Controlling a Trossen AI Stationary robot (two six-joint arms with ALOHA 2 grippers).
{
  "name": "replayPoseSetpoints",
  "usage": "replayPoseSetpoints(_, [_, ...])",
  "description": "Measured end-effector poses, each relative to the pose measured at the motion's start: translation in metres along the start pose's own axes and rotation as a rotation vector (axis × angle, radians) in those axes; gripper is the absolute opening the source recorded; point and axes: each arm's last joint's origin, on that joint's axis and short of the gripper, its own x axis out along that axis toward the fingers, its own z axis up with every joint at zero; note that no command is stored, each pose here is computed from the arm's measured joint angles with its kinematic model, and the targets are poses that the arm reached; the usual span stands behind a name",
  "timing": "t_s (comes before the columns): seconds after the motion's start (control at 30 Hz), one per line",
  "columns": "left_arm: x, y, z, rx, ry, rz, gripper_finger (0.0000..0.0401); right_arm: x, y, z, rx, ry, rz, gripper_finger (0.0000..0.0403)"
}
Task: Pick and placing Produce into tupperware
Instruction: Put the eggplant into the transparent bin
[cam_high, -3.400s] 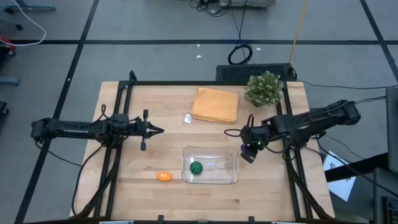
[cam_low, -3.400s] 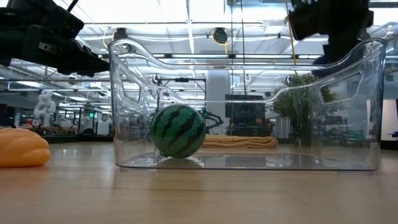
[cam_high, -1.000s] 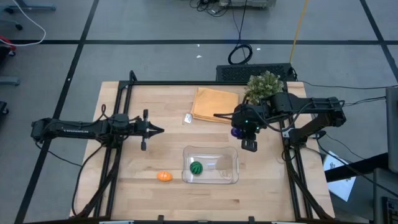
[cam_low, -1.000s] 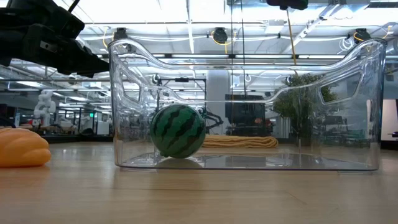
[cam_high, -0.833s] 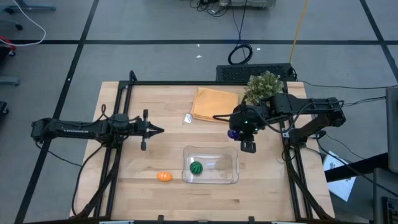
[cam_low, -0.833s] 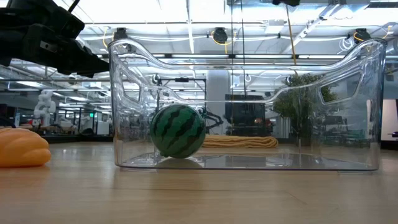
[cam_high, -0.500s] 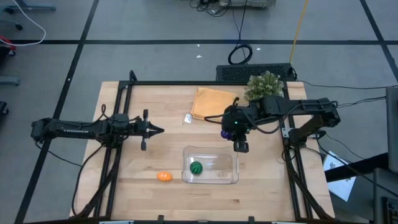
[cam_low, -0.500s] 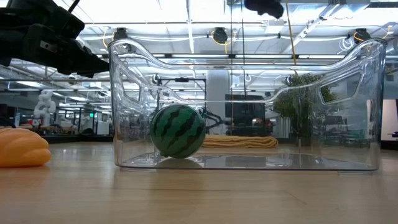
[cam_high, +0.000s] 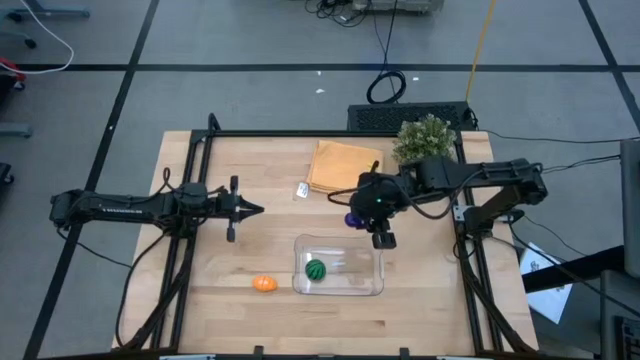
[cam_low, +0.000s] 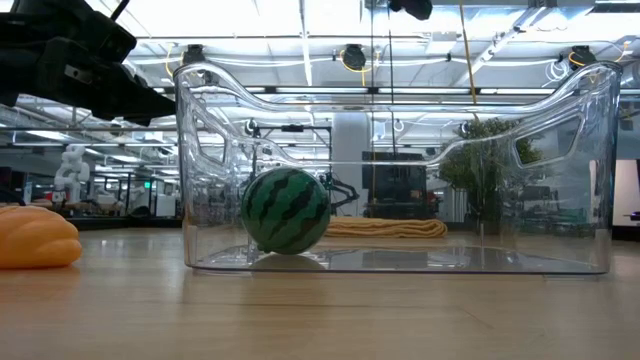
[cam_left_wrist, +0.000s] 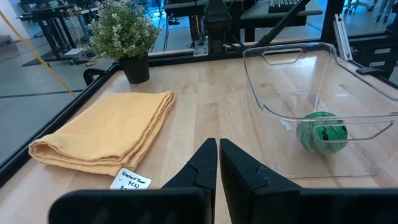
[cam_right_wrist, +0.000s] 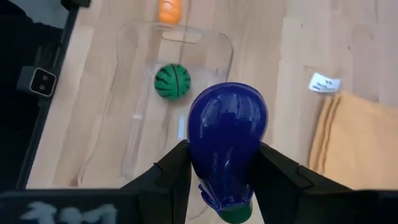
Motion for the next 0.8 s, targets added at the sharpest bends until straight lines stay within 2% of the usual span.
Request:
replayPoseSetpoints(0.23, [0.0,0.0,0.0,-0.008,0.001,0.0,0.0024,0.022,0.005,-0.012,-0.041,0.032,0.012,0.0131])
replayPoseSetpoints(0.47, [0.0,0.0,-0.001,-0.017,0.006,-0.001,0.0024,0.017,-0.001,-0.034,-0.027,-0.132,-0.002,0.0131])
replayPoseSetpoints(0.8, [0.0,0.0,-0.001,-0.012,0.008,-0.001,0.0024,0.017,-0.005,-0.086,0.014,-0.328,-0.013,0.0131])
